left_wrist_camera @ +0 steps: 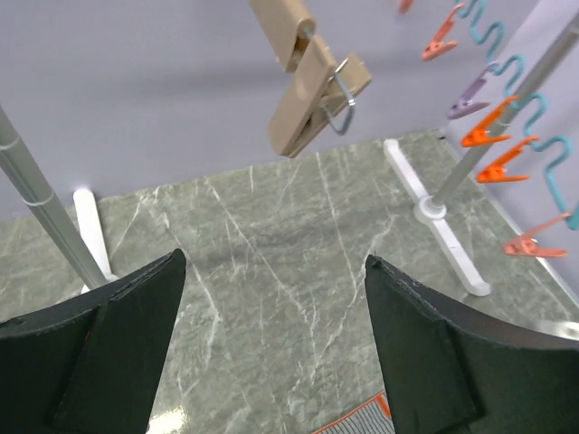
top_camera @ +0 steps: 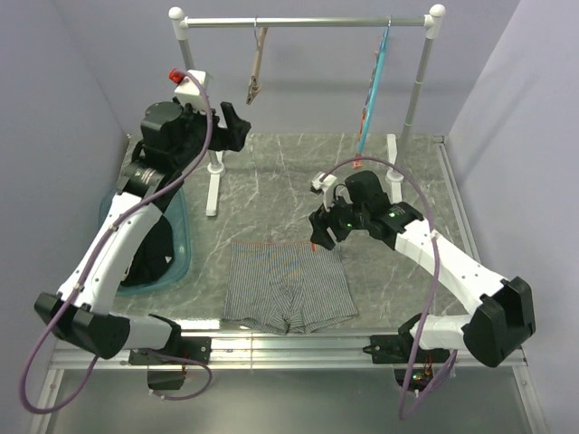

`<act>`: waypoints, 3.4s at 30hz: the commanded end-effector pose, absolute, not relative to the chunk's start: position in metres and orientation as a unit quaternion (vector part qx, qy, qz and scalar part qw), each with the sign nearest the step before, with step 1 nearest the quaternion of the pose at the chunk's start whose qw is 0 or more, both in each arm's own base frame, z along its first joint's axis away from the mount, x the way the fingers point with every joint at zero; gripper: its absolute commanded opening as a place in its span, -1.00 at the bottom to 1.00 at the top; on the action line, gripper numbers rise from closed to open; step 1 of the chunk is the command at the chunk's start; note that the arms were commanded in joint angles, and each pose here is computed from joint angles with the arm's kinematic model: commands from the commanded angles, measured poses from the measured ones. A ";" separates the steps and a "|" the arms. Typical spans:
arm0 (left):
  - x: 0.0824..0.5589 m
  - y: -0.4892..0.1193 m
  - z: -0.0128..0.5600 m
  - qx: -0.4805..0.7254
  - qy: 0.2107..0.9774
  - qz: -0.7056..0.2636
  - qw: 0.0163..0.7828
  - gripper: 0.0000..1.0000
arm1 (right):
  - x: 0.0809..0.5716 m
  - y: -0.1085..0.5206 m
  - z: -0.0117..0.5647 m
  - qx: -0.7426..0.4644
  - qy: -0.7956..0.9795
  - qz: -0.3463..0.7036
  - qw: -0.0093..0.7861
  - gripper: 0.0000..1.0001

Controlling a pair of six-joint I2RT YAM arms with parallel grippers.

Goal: Clip the underwear to the hanger

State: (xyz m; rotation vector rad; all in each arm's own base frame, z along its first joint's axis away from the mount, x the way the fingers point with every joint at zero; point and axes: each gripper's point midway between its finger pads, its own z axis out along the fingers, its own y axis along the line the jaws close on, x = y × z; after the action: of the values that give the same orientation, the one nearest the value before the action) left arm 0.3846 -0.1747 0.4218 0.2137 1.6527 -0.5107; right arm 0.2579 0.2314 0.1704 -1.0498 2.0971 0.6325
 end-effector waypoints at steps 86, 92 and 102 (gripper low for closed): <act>0.464 -0.202 0.536 0.105 0.603 -0.216 0.761 -0.99 | 0.249 0.214 0.225 -0.359 0.798 0.277 0.396 0.44; 0.434 -0.214 0.477 0.145 0.653 -0.240 0.704 -0.99 | 0.259 0.210 0.234 -0.326 0.803 0.287 0.408 0.43; 0.383 -0.230 0.403 0.231 0.704 -0.278 0.611 -1.00 | 0.263 0.223 0.308 -0.355 0.739 0.325 0.472 0.39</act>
State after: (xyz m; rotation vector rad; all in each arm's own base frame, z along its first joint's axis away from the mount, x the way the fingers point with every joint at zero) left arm 0.4109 -0.2242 0.3994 0.4177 1.6499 -0.5927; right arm 0.2616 0.2146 0.2446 -0.8070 2.0231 0.7797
